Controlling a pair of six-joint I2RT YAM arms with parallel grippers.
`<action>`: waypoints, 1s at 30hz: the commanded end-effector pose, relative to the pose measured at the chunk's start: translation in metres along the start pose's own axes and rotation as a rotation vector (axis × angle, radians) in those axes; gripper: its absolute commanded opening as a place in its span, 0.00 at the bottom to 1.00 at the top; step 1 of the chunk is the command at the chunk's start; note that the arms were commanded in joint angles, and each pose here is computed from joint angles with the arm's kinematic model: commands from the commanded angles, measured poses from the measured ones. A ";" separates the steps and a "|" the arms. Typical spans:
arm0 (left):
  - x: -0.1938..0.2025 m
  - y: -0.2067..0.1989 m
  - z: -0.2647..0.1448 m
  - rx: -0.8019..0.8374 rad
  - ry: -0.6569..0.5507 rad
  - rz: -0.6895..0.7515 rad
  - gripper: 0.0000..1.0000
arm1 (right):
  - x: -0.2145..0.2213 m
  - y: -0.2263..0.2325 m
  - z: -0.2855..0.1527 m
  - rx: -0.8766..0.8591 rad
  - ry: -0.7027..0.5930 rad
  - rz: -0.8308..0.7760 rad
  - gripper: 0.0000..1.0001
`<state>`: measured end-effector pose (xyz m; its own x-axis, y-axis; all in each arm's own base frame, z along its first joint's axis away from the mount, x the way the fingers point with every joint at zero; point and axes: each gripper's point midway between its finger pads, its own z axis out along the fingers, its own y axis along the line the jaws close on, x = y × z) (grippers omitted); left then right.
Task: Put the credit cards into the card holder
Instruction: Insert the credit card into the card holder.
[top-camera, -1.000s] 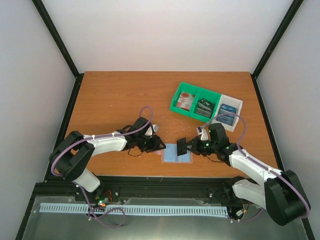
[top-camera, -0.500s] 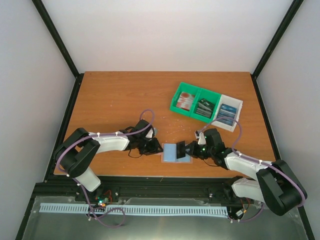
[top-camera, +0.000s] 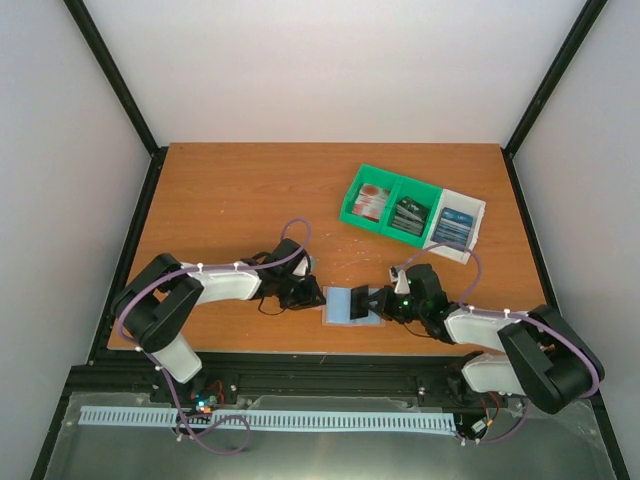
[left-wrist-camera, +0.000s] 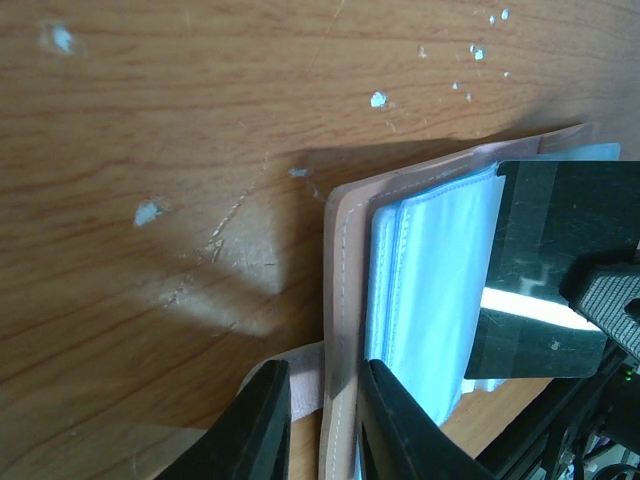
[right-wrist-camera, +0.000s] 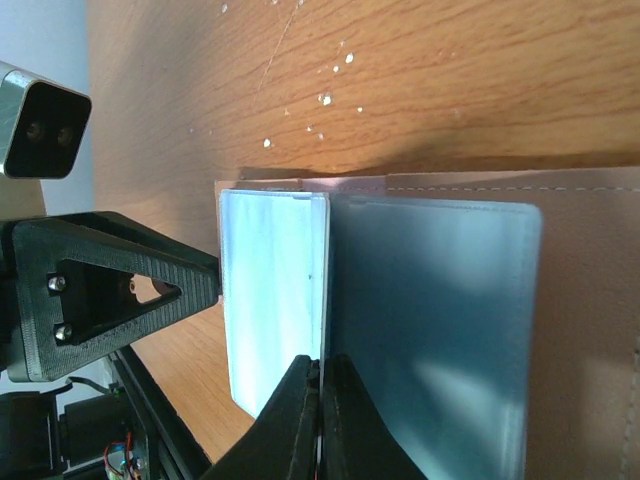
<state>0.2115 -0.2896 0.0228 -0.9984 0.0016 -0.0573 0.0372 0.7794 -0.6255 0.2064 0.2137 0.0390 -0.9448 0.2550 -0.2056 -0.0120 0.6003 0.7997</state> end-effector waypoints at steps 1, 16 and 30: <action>0.011 0.014 0.010 -0.070 0.046 -0.015 0.21 | 0.003 0.009 0.004 -0.064 0.004 0.020 0.03; 0.014 0.020 0.016 -0.101 0.054 -0.032 0.21 | 0.020 0.012 0.014 -0.123 0.073 0.027 0.03; 0.012 0.029 0.012 -0.160 0.028 -0.053 0.20 | 0.020 0.016 0.023 -0.131 0.057 -0.005 0.03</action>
<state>0.2137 -0.2922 0.0204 -0.9984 -0.0090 -0.0556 0.0261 0.8004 -0.5989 0.1959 0.2407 0.0347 -0.9661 0.2097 -0.1506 -0.0275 0.4966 0.8676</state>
